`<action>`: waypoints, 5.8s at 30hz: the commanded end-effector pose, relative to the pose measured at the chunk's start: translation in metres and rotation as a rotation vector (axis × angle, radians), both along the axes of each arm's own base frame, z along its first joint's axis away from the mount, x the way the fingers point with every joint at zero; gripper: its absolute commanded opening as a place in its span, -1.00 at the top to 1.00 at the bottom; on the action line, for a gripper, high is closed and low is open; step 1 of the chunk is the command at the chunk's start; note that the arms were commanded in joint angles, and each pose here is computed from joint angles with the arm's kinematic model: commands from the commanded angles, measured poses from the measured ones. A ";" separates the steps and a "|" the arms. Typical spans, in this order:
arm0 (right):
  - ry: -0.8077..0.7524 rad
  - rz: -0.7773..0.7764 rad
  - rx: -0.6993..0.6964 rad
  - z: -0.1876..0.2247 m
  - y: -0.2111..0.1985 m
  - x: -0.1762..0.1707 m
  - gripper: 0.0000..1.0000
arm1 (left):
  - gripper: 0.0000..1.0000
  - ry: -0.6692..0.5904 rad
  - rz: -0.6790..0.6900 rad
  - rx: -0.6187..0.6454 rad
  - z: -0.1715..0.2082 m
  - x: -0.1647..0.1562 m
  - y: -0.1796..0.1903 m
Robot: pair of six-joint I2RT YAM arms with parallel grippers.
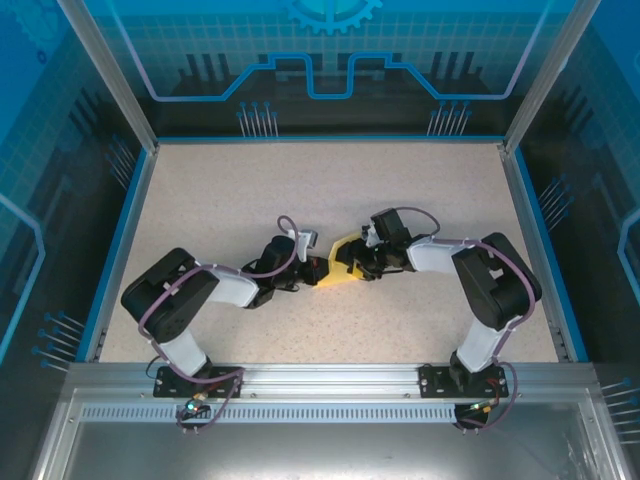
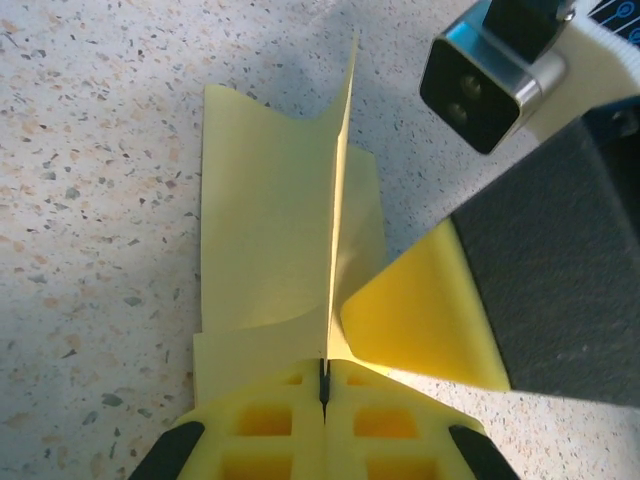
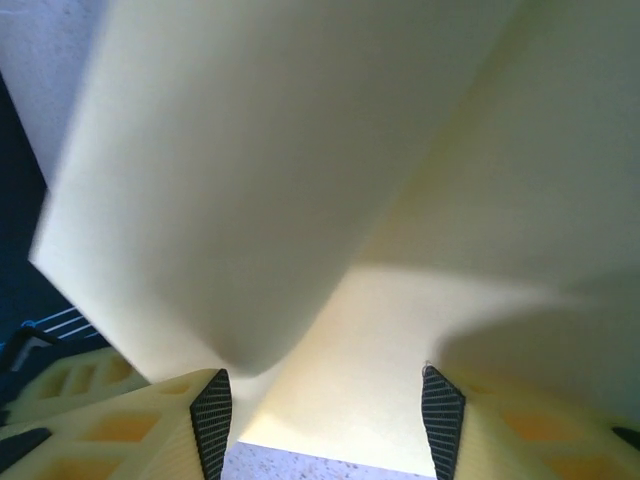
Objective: Fold a paper plane with a square sheet of paper (pick it up from the middle)
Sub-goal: Fourth fold the wing at the center of the table.
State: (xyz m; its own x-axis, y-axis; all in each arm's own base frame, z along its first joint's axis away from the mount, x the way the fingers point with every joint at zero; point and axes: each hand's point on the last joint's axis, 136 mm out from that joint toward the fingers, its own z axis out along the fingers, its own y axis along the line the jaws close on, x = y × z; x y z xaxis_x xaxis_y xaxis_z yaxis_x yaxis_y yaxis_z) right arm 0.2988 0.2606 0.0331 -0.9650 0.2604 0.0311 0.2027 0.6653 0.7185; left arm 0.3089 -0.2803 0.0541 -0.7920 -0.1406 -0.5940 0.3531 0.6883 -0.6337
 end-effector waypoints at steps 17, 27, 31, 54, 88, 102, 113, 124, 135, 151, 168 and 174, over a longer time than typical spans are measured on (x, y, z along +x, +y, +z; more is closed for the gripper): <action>0.049 -0.007 -0.051 -0.007 -0.005 0.000 -0.23 | 0.89 0.080 -0.053 -0.014 -0.008 0.007 -0.002; -0.044 -0.032 -0.128 0.042 -0.016 0.000 -0.23 | 0.96 0.156 0.071 -0.076 -0.009 -0.005 -0.005; -0.038 -0.050 -0.133 0.045 -0.015 -0.009 -0.23 | 0.96 0.120 0.116 -0.054 -0.005 -0.010 -0.012; 0.022 -0.089 -0.086 0.009 -0.004 -0.007 -0.10 | 0.98 0.131 0.177 -0.079 -0.011 -0.013 -0.014; 0.101 -0.077 -0.193 -0.023 -0.014 -0.007 -0.09 | 0.58 0.153 0.168 -0.054 -0.012 -0.016 -0.007; 0.244 -0.090 -0.340 -0.041 -0.035 -0.025 -0.11 | 0.51 0.212 0.098 -0.092 0.015 -0.027 0.005; 0.284 -0.083 -0.387 -0.046 -0.038 -0.026 -0.19 | 0.60 0.228 -0.059 -0.204 0.027 -0.031 -0.023; 0.295 -0.087 -0.392 -0.046 -0.040 -0.028 -0.19 | 0.77 0.302 -0.013 -0.127 -0.006 -0.018 -0.020; 0.295 -0.099 -0.392 -0.046 -0.042 -0.028 -0.17 | 0.86 0.327 0.004 -0.087 -0.023 -0.016 -0.016; 0.331 -0.147 -0.407 -0.045 -0.051 -0.030 -0.10 | 0.87 0.324 0.027 -0.062 -0.026 -0.011 -0.012; 0.369 -0.148 -0.421 -0.049 -0.051 -0.031 0.00 | 0.86 0.329 0.020 -0.063 -0.027 -0.010 -0.014; 0.378 -0.152 -0.428 -0.051 -0.052 -0.032 0.05 | 0.86 0.336 0.021 -0.057 -0.030 -0.009 -0.014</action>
